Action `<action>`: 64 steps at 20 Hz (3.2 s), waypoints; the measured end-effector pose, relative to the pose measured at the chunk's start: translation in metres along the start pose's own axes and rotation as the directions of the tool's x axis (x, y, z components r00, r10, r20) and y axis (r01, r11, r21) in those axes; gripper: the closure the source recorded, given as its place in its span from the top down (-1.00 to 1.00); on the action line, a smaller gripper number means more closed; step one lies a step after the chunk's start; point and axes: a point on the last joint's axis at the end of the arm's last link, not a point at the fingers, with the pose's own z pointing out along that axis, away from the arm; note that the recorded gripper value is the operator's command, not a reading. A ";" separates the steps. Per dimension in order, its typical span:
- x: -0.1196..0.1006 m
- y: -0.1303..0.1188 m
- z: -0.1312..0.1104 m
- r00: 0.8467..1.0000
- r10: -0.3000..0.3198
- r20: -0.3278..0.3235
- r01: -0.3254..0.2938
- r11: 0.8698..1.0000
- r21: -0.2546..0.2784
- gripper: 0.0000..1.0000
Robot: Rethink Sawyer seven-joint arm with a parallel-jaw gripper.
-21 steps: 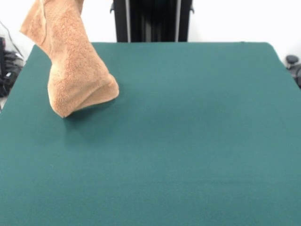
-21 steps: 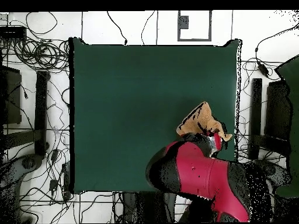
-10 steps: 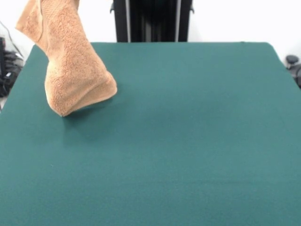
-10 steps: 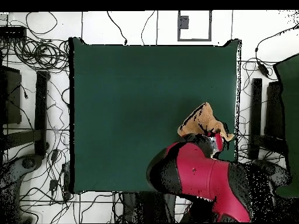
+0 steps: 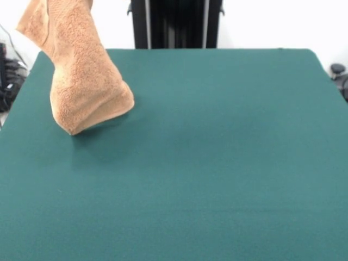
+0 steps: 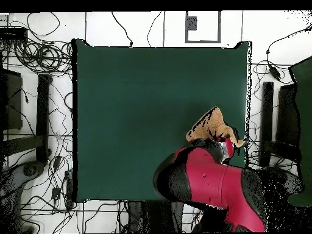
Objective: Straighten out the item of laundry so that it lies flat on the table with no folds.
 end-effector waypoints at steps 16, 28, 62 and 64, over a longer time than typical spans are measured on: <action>0.003 -0.035 -0.021 0.997 0.050 -0.059 -0.050 0.999 0.012 -1.00; 0.000 -0.041 -0.035 0.996 0.051 -0.072 -0.050 0.999 0.009 -1.00; 0.018 0.001 -0.008 0.969 -0.058 -0.239 0.050 0.998 -0.041 -1.00; 0.017 0.005 -0.009 0.969 -0.066 -0.238 0.057 0.997 -0.043 -1.00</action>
